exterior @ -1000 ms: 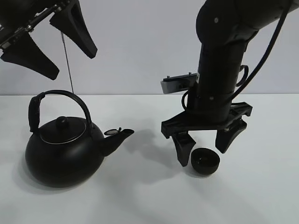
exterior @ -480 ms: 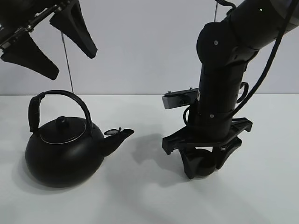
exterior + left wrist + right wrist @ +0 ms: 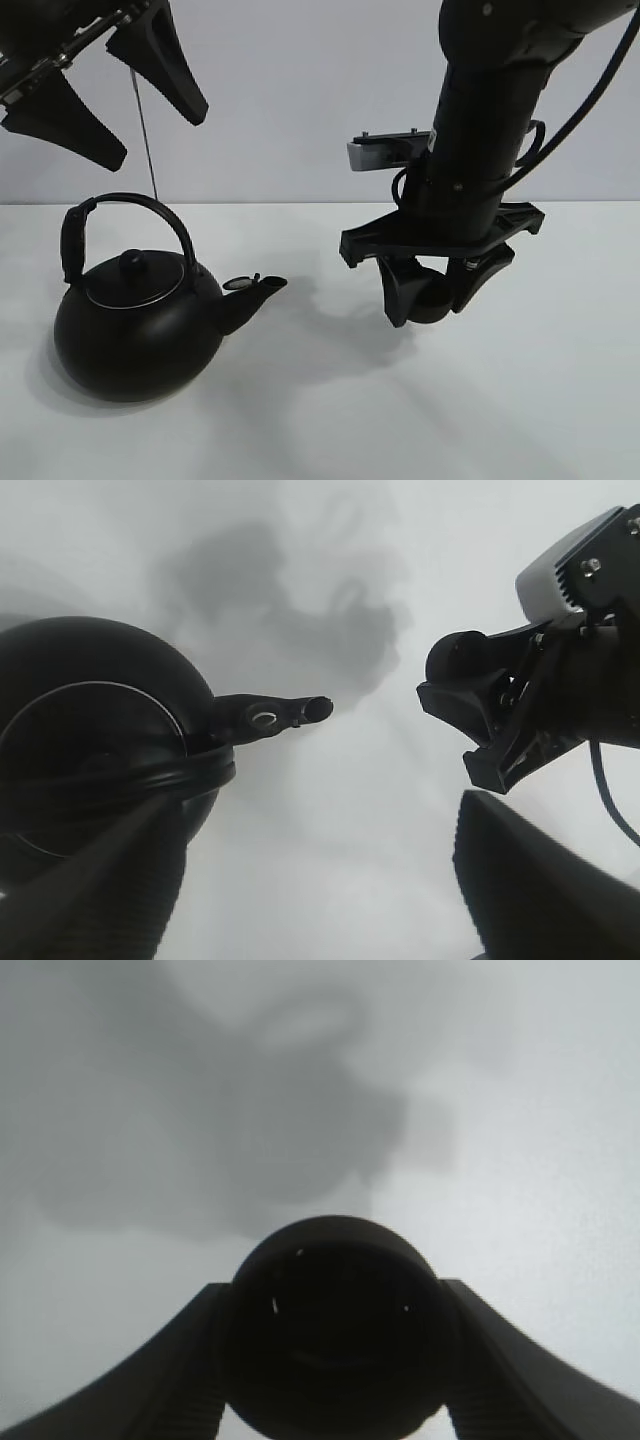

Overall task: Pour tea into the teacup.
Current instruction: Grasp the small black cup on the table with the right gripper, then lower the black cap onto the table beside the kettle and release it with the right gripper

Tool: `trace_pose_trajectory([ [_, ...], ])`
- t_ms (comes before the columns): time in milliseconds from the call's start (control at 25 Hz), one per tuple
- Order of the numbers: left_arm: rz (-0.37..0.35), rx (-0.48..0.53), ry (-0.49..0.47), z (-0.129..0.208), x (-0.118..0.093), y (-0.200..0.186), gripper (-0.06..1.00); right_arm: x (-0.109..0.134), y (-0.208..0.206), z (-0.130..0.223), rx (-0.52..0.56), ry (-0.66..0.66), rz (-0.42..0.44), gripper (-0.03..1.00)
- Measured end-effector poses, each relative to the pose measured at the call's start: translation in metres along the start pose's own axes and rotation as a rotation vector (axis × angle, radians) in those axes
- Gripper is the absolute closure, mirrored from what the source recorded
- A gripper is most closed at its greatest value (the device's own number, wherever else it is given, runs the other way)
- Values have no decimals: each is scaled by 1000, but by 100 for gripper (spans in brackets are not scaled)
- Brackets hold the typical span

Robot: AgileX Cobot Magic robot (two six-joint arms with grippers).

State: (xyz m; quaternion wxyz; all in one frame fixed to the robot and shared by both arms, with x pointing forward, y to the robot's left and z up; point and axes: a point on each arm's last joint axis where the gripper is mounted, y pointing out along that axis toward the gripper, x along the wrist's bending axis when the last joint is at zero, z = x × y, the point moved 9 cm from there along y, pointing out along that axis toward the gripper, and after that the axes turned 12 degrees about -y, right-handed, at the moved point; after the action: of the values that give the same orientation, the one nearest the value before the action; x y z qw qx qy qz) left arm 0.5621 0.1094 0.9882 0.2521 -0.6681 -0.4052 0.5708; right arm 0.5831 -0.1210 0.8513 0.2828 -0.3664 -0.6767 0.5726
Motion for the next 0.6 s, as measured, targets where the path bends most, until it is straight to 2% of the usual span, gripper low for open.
trace_pose_trajectory([
  [320,0,0,0,0,0,0,40,7,-15,-22,-66,112,-42,58],
  [440,0,0,0,0,0,0,40,15,-19,-33,-102,124,-50,58],
  [600,0,0,0,0,0,0,40,31,-6,-41,-84,114,-66,58],
])
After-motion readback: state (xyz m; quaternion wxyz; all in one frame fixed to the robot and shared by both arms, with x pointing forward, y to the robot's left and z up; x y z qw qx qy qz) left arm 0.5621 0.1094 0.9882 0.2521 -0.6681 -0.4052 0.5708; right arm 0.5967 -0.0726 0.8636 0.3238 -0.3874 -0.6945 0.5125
